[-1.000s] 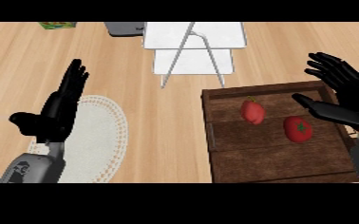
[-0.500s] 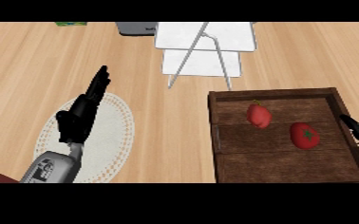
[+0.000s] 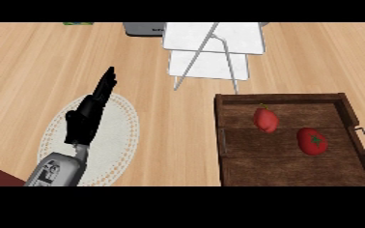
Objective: Pick the tomato from the tray and place it in the tiered shelf
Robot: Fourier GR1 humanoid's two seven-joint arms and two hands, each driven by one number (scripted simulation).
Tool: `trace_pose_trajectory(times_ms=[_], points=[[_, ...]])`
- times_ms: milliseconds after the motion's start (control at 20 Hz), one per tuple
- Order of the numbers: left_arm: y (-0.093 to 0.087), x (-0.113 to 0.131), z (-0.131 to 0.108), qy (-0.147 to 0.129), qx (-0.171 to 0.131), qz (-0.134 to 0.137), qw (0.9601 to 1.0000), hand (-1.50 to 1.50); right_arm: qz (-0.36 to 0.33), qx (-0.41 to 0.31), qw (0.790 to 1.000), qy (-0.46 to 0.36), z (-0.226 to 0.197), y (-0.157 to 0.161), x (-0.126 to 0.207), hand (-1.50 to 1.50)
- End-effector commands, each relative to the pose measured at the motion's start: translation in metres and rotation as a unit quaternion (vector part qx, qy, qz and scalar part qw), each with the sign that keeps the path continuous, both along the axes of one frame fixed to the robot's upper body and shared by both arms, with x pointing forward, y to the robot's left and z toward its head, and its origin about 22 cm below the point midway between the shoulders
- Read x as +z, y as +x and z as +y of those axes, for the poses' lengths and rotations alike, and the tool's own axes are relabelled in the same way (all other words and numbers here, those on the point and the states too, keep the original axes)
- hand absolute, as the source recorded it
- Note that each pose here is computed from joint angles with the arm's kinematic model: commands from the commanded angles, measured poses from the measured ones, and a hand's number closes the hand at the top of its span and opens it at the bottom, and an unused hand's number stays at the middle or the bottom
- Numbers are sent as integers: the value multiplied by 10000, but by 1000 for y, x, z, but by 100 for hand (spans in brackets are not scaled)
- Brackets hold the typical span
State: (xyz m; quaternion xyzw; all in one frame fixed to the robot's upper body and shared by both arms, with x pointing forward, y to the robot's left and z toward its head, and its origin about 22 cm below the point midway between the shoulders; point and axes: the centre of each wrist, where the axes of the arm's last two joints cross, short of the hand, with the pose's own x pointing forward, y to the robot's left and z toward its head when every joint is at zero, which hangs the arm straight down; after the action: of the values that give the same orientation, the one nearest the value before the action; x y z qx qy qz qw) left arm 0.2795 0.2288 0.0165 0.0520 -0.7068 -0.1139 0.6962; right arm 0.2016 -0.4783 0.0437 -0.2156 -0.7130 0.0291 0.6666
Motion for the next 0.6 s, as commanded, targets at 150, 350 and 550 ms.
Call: trace_pose_trajectory(times_ms=[150, 350, 550], points=[[0, -6, -7, -73, 1, 67, 10000, 0, 928, 594, 9894, -947, 17, 5, 58, -150], [7, -1, -8, -88, 39, -22, 10000, 0, 1751, 1053, 9609, -1866, 38, 14, 96, -150], [0, -14, -8, 46, -34, 38, 10000, 0, 2325, 1129, 9295, -2630, 61, 21, 115, -150]])
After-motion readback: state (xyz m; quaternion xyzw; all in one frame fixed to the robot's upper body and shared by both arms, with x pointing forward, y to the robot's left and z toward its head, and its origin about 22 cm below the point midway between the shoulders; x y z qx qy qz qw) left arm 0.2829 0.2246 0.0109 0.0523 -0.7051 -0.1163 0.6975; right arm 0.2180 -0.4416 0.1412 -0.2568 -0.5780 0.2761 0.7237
